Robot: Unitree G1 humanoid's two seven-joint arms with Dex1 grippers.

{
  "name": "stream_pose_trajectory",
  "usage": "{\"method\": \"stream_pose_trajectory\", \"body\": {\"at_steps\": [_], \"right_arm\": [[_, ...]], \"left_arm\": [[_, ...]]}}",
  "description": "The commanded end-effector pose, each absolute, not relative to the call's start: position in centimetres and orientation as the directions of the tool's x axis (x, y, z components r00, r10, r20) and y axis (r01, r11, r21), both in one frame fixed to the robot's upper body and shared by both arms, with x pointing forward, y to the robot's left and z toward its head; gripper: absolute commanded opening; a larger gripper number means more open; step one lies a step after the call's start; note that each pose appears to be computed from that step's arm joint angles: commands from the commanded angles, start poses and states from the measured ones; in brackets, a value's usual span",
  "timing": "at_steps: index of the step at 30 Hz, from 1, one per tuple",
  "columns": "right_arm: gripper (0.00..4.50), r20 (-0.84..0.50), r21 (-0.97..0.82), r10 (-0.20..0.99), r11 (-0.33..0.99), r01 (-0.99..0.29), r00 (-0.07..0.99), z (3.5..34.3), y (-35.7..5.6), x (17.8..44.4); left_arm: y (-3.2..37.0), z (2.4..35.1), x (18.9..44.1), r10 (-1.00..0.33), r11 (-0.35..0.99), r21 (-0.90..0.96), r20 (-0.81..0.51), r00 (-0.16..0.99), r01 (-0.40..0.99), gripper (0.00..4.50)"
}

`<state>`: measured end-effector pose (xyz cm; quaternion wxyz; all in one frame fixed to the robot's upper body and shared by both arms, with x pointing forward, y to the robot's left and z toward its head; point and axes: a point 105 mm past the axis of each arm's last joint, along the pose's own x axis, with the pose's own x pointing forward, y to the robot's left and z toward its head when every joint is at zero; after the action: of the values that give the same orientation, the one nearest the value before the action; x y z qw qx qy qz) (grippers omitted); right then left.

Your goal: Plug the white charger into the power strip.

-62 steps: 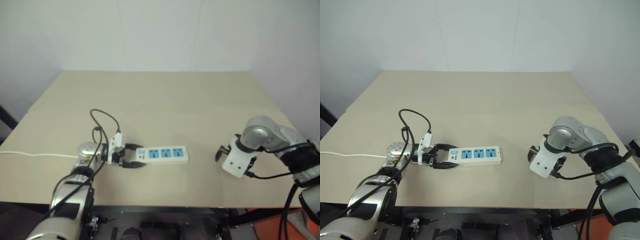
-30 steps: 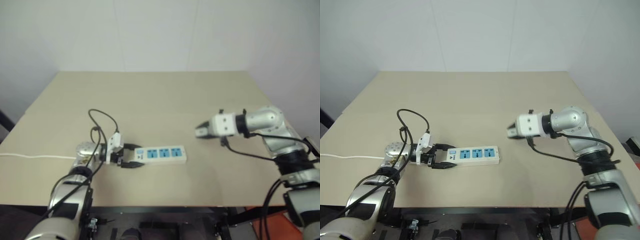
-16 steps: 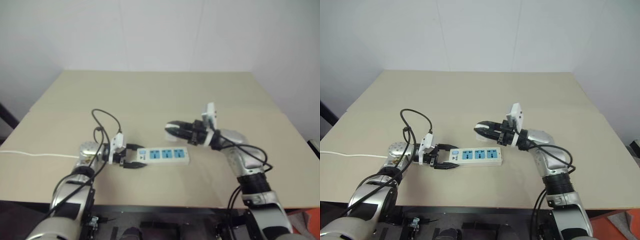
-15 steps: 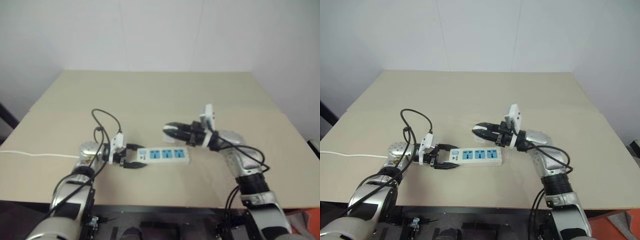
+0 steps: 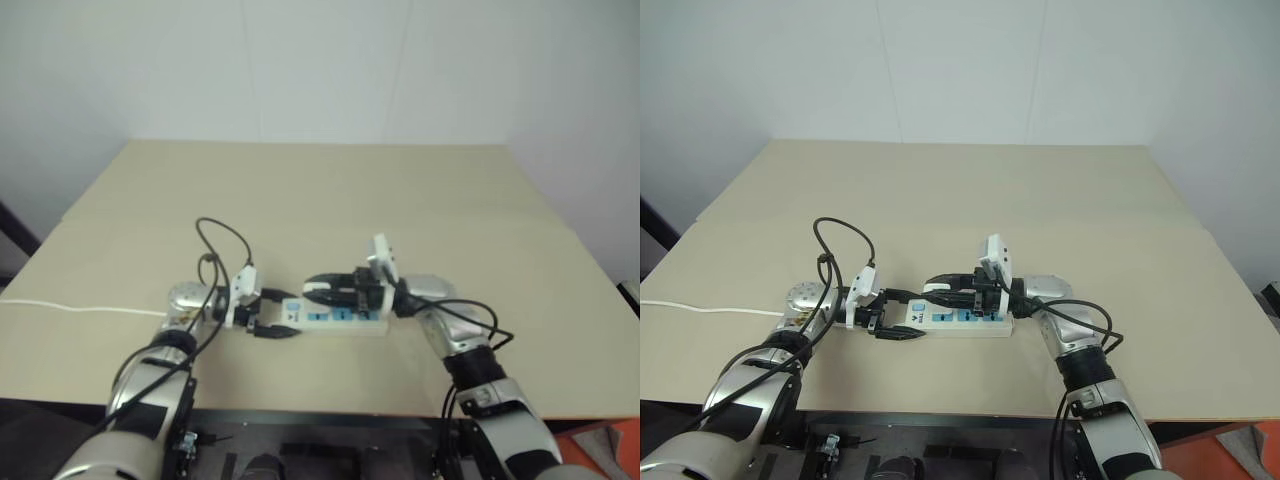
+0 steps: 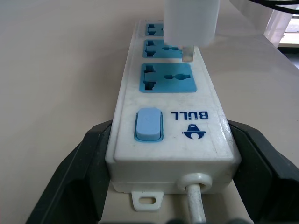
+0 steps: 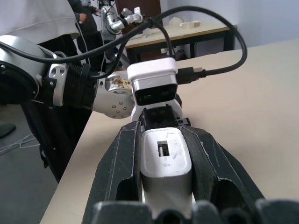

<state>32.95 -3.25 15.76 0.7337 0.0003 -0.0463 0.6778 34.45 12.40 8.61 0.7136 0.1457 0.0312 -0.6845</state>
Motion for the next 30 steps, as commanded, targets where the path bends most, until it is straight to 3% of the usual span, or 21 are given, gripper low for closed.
{"method": "stream_pose_trajectory", "body": {"at_steps": [1,30], "right_arm": [[1.18,0.103,-0.132,0.993,0.076,-0.988,0.063,17.4,-2.9,33.3],[1.18,0.054,-0.150,0.990,0.138,-0.979,0.132,15.2,-3.9,35.0]], "left_arm": [[11.8,8.9,34.4,-0.969,-0.009,0.169,-0.247,0.033,0.986,3.26],[11.8,9.2,34.6,-0.970,-0.010,0.168,-0.242,0.032,0.986,3.26]]}}
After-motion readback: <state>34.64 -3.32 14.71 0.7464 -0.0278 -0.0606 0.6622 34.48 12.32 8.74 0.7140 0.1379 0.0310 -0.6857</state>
